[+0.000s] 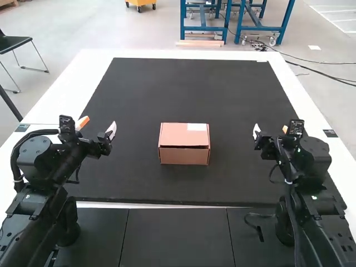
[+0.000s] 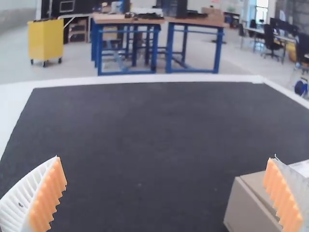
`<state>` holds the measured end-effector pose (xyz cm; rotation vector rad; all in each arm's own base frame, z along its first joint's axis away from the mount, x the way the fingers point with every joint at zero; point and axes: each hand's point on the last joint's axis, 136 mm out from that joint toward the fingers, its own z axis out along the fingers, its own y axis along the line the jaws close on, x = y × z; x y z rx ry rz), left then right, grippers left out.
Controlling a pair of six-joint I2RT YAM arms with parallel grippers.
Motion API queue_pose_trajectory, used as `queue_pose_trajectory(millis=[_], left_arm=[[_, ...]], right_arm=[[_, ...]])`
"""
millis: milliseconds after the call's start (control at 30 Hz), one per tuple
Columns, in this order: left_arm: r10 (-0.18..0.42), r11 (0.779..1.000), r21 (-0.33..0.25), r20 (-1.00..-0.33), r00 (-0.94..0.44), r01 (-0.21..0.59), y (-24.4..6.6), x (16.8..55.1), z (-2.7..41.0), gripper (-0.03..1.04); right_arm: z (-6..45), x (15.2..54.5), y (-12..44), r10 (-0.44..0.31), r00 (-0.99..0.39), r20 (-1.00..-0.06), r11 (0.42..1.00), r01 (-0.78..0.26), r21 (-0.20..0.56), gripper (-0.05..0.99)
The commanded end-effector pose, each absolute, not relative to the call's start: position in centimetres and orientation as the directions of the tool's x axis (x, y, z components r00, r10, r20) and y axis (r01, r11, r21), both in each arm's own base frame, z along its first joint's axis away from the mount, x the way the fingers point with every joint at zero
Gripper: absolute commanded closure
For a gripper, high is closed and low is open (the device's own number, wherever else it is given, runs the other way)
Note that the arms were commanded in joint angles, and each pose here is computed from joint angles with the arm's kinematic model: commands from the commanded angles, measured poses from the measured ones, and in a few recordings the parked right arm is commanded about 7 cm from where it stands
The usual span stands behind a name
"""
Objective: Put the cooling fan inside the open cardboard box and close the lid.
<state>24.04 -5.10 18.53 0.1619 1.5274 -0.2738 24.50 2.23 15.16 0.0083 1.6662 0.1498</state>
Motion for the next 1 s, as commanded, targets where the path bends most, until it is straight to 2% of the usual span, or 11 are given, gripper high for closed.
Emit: queue_pose_trajectory(millis=[0, 67, 133, 200, 967], left_arm=[[-0.057, 0.957, -0.043, -0.998, 0.041, 0.288, -5.3, 23.9, 18.8, 0.05], [-0.047, 0.957, -0.038, -0.999, 0.025, 0.289, -5.3, 23.9, 18.3, 0.05], [0.015, 0.96, 0.019, -1.0, 0.017, 0.28, -5.2, 24.0, 17.6, 0.05], [0.025, 0.959, 0.03, -0.999, 0.02, 0.281, -5.3, 24.0, 17.6, 0.05], [0.027, 0.961, 0.031, -0.999, 0.019, 0.275, -5.1, 24.0, 17.6, 0.05]], right_arm=[[14.8, 24.5, 2.2, 0.103, -0.114, -0.988, 0.991, -0.073, 0.111, 0.03], [14.8, 24.5, 2.2, 0.101, -0.111, -0.989, 0.991, -0.074, 0.11, 0.02], [14.9, 24.5, 2.1, 0.097, -0.108, -0.989, 0.992, -0.072, 0.105, 0.02], [15.0, 24.5, 2.0, 0.089, -0.101, -0.991, 0.993, -0.07, 0.096, 0.03], [15.2, 24.5, 1.6, 0.082, -0.093, -0.992, 0.995, -0.055, 0.088, 0.02]])
